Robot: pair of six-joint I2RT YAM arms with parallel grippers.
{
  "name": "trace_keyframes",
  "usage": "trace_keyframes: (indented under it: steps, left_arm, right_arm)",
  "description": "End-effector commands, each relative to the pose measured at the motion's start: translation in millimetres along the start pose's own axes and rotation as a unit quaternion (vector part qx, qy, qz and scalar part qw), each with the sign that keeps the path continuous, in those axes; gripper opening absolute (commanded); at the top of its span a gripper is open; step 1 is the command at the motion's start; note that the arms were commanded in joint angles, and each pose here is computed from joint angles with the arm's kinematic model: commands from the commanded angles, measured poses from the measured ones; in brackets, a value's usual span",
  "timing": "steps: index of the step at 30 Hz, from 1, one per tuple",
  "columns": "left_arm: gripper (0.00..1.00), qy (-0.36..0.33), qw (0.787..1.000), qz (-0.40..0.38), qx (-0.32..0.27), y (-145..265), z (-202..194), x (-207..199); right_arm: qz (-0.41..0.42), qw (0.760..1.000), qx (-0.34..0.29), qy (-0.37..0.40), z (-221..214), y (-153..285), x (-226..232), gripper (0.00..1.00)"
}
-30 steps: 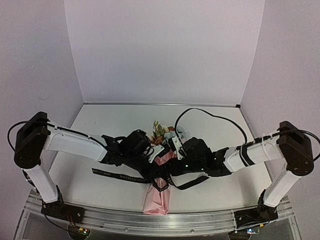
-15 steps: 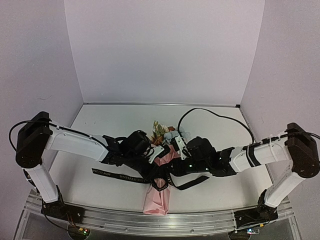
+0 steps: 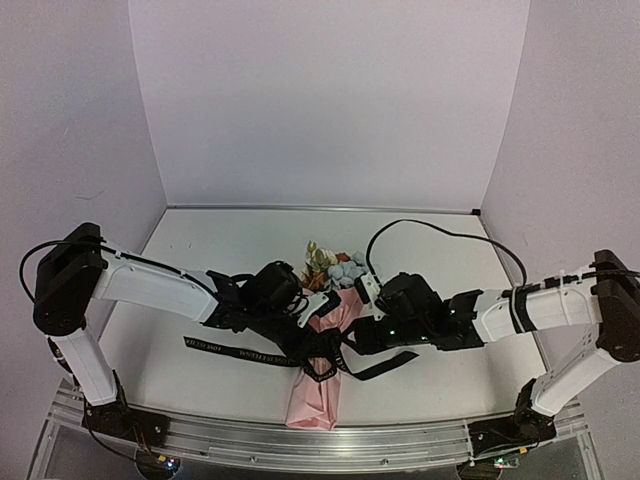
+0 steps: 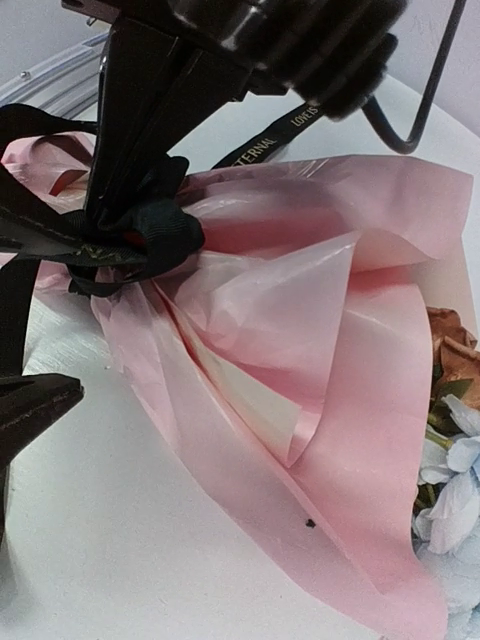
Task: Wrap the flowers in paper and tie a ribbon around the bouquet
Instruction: Cross the half-tied ribbon over the folded bouquet.
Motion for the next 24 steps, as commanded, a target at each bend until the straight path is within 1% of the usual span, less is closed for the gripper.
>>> trace_keyframes:
  steps: [1, 9, 17, 19, 22, 24]
  left_arm:
    - [0.01, -0.003, 1.000, -0.013, -0.005, 0, 9, -3]
    - [0.01, -0.002, 1.000, -0.018, -0.004, 0, 10, -4]
    - [0.00, 0.000, 1.000, -0.020, -0.004, 0, 10, -4]
    - [0.00, -0.001, 1.000, -0.021, -0.004, 0, 9, -5]
    - [0.01, 0.000, 1.000, -0.020, -0.004, -1, 9, -4]
    - [0.00, 0.000, 1.000, -0.021, -0.004, -1, 9, -4]
  right_arm:
    - [0.000, 1.000, -0.014, 0.003, 17, 2, 10, 0.42]
    - [-0.001, 1.000, -0.024, 0.003, 26, 0, 14, 0.46]
    - [-0.002, 1.000, -0.015, -0.001, 29, -13, 17, 0.44]
    - [-0.002, 1.000, -0.011, -0.002, 28, -15, 17, 0.40]
    - [0.001, 1.000, -0.008, -0.001, 28, -16, 17, 0.26]
    - [0.005, 1.000, -0.008, 0.000, 28, -15, 18, 0.20]
Point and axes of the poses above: each gripper's point midway between its finger pads, its own y axis back along the fingers, its own x axis along the line the jaws close on, z = x × y, the point moved 10 cm from there along y, back along the fingers, and after that the axes turned 5 degrees about y, right-handed, at the moved point
